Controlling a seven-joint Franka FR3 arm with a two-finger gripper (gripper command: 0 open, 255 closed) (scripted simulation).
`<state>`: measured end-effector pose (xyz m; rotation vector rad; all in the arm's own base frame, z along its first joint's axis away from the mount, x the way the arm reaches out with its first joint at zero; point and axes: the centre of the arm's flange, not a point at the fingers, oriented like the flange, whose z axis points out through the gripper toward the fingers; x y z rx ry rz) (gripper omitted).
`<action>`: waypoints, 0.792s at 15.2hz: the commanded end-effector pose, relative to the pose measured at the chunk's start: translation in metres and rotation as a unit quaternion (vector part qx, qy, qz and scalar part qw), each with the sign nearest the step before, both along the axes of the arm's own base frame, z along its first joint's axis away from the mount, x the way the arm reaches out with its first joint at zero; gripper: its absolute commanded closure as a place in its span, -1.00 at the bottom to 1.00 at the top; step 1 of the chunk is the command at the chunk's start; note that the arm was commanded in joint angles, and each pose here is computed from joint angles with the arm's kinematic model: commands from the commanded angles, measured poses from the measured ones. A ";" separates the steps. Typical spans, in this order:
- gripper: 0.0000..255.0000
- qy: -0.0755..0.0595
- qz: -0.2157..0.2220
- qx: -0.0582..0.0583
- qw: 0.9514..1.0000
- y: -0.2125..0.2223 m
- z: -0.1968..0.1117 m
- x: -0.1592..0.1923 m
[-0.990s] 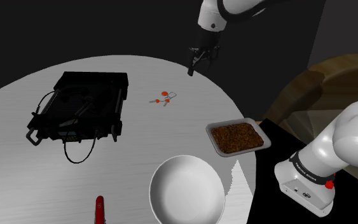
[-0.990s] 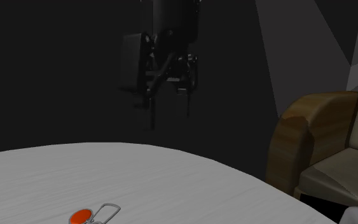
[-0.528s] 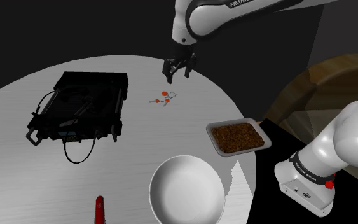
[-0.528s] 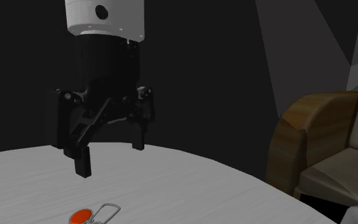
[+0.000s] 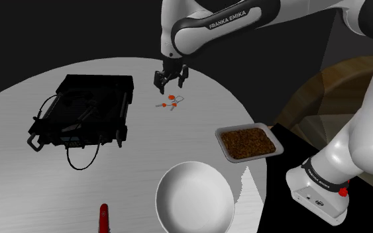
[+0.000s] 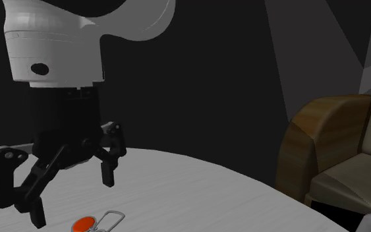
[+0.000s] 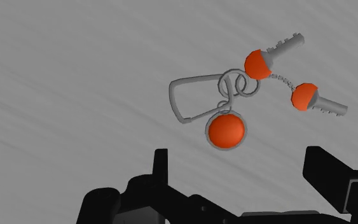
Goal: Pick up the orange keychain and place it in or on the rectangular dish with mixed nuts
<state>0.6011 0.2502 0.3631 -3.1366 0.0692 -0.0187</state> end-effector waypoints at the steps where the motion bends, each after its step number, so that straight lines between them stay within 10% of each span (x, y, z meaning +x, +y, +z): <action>1: -1.00 0.000 0.000 0.000 1.000 0.001 -0.012 0.000; 12: -1.00 0.000 0.000 0.000 1.000 0.001 -0.030 0.000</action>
